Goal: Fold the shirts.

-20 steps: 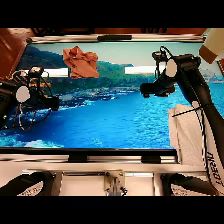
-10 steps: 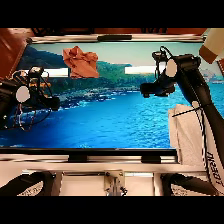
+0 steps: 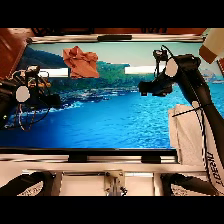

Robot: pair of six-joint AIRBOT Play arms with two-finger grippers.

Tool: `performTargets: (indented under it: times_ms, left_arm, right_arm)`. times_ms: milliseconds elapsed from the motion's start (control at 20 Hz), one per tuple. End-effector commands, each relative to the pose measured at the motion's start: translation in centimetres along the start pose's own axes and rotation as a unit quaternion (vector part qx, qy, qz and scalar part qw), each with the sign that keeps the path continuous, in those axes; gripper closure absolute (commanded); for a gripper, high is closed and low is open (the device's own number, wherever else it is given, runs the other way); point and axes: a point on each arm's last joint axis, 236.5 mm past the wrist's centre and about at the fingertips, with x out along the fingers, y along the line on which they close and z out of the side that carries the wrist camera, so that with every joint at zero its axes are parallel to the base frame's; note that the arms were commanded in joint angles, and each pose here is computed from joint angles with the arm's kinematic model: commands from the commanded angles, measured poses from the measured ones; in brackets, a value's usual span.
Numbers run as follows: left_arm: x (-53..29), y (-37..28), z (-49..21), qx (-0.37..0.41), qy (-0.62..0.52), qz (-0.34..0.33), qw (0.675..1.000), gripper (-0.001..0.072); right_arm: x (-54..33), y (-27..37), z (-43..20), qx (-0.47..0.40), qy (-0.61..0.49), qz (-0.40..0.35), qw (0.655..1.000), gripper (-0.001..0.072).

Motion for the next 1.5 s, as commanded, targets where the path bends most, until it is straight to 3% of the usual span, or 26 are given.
performTargets:
  times_ms: [0,150,350,450,800,1050,1400,1450]
  left_arm:
    - [-0.4,-1.9,4.3,-0.036,-0.09,-0.044,0.994,0.0006]
    - [-2.6,-4.0,10.2,-0.036,-0.217,-0.095,0.971,0.0006]
    - [-4.0,-5.4,13.5,-0.033,-0.292,-0.125,0.948,0.0007]
    - [-3.0,-6.4,15.0,0.01,-0.321,-0.124,0.939,0.0011]
    - [10.3,-4.9,21.5,-0.014,-0.203,-0.068,0.977,0.0007]
    - [18.1,-7.5,22.3,-0.076,-0.136,-0.12,0.981,0.0008]
    - [22.3,-9.6,22.2,-0.12,-0.138,-0.165,0.969,0.001]
    - [22.4,-9.8,22.6,-0.123,-0.147,-0.168,0.967,0.0036]
  right_arm:
    - [0.0,-0.4,-1.3,-0.011,0.028,-0.007,1.0,0.0126]
    - [0.0,-0.7,-1.2,-0.016,0.026,-0.014,0.999,0.0126]
    - [0.0,-1.4,-0.6,-0.024,0.015,-0.029,0.999,0.0126]
    - [0.0,-1.1,0.2,-0.024,-0.003,-0.024,0.999,0.0126]
    - [0.0,-0.9,-0.1,-0.024,0.003,-0.02,1.0,0.0126]
    - [0.0,-0.8,-0.4,-0.023,0.009,-0.017,1.0,0.0126]
    - [0.0,0.1,-0.8,-0.023,0.018,0.002,1.0,0.0126]
    - [0.0,0.1,-1.0,-0.023,0.022,0.001,0.999,0.0126]
